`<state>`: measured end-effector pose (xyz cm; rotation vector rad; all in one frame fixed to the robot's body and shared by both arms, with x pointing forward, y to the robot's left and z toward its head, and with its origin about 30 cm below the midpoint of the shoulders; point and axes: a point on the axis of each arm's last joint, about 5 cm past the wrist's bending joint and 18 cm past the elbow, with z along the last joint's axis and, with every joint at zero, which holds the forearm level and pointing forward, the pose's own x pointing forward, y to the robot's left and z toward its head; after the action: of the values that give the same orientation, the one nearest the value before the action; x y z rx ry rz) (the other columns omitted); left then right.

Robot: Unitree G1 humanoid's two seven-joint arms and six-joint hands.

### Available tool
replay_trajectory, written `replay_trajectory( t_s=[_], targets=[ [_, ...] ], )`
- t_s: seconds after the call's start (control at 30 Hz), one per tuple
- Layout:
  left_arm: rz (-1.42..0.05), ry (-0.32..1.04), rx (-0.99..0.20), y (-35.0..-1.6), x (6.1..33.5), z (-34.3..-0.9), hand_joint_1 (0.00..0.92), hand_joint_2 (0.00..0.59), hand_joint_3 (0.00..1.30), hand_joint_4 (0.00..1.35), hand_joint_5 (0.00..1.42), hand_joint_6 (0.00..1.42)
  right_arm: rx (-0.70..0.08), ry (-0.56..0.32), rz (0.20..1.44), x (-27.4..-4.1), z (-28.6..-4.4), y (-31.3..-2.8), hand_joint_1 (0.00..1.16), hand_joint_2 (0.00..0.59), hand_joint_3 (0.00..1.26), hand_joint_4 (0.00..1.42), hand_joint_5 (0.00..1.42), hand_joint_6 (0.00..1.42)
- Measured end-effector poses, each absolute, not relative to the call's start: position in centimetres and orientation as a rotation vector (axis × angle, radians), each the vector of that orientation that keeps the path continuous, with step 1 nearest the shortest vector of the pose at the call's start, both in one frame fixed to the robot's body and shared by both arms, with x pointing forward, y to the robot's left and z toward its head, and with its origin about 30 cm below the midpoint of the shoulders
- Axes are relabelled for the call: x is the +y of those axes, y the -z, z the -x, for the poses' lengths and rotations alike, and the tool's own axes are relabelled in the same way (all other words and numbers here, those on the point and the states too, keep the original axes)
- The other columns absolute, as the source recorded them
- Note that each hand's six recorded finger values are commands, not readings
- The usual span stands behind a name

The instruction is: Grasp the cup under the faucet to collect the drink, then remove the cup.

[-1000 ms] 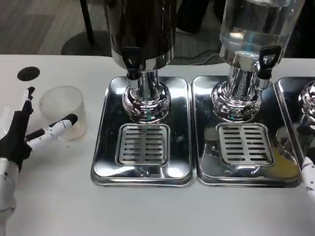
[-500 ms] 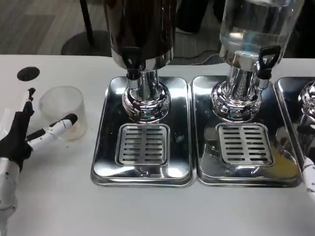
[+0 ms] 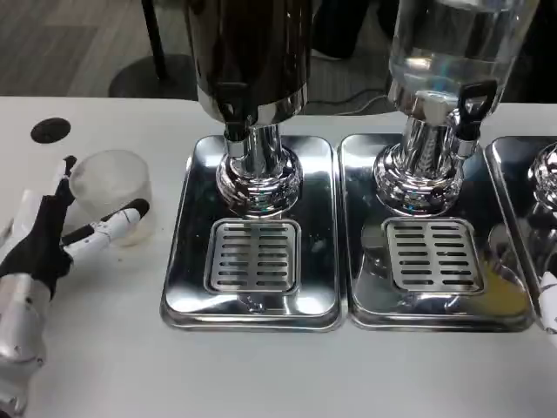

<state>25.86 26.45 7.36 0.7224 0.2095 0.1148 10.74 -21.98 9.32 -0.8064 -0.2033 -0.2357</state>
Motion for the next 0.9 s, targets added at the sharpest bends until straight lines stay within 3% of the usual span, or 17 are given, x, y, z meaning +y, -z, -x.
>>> replay_trajectory(
  t_s=[0.37, 0.9],
  targets=[
    [-0.736, -0.091, 0.208, -7.74, 25.88, -26.75, 0.412, 0.105, 0.00, 0.03, 0.11, 0.15, -0.191, 0.251, 0.802, -22.34, -10.21, -9.27, 0.53, 0.583, 0.39, 0.25, 0.19, 0.16],
    [-0.734, -0.092, 0.207, -7.73, 25.89, -26.75, 0.370, 0.165, 0.22, 0.38, 0.23, 0.21, -0.196, 0.258, 0.798, -22.38, -10.12, -9.32, 0.53, 0.583, 0.39, 0.25, 0.19, 0.16]
  ],
)
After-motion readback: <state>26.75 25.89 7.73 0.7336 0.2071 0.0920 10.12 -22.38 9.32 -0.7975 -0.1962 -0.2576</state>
